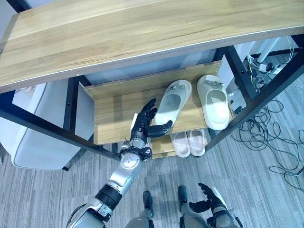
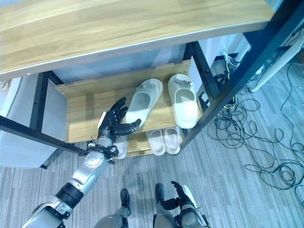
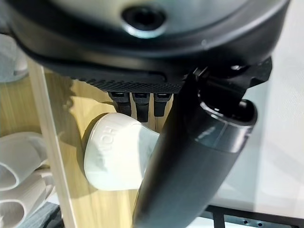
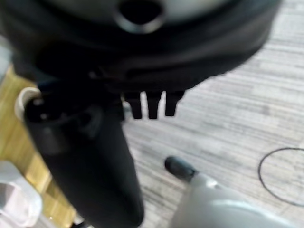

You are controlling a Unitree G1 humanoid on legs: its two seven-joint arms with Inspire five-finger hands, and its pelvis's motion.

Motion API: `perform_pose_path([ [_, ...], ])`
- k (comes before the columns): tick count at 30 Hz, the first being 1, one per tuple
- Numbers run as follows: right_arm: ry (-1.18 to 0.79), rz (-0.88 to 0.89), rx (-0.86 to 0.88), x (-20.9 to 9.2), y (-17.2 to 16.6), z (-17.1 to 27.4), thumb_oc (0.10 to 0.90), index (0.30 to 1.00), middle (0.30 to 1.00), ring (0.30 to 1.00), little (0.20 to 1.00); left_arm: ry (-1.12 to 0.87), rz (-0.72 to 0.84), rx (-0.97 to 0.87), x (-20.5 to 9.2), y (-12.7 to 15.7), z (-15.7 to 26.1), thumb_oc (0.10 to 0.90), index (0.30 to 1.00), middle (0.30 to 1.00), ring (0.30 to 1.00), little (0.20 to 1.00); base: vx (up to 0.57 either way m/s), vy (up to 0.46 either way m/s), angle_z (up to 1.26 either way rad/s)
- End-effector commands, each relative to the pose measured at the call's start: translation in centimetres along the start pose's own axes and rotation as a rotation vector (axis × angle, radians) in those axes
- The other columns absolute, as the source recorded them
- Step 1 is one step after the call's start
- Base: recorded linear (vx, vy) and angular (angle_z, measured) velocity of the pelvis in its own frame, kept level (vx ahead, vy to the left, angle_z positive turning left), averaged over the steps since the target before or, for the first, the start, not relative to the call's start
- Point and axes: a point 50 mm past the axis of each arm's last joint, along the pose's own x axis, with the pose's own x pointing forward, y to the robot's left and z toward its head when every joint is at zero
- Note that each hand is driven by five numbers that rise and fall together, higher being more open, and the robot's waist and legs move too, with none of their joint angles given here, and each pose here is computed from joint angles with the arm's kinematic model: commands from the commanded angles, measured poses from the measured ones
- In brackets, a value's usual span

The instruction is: Arrange the slippers neatly on the shoe rack.

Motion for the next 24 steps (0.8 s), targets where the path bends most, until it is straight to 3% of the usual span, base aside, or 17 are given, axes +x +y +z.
perform_pose_path([
  [1,-0.026,-0.011,0.025,-0.4,0.5,0.1,0.8,0.9,0.9,0.9,0.9,-0.149,-0.182,-0.089,1.0,-4.7,3.1,0.8,0.9,0.9,0.9,0.9,0.0,0.0,0.0],
  [24,-0.03,-0.028,0.036,-0.3,0.0,0.1,0.8,0.9,0.9,0.9,0.9,-0.165,-0.366,-0.164,1.2,-11.3,4.7,0.8,0.9,0.9,0.9,0.9,0.0,-0.001,-0.02],
])
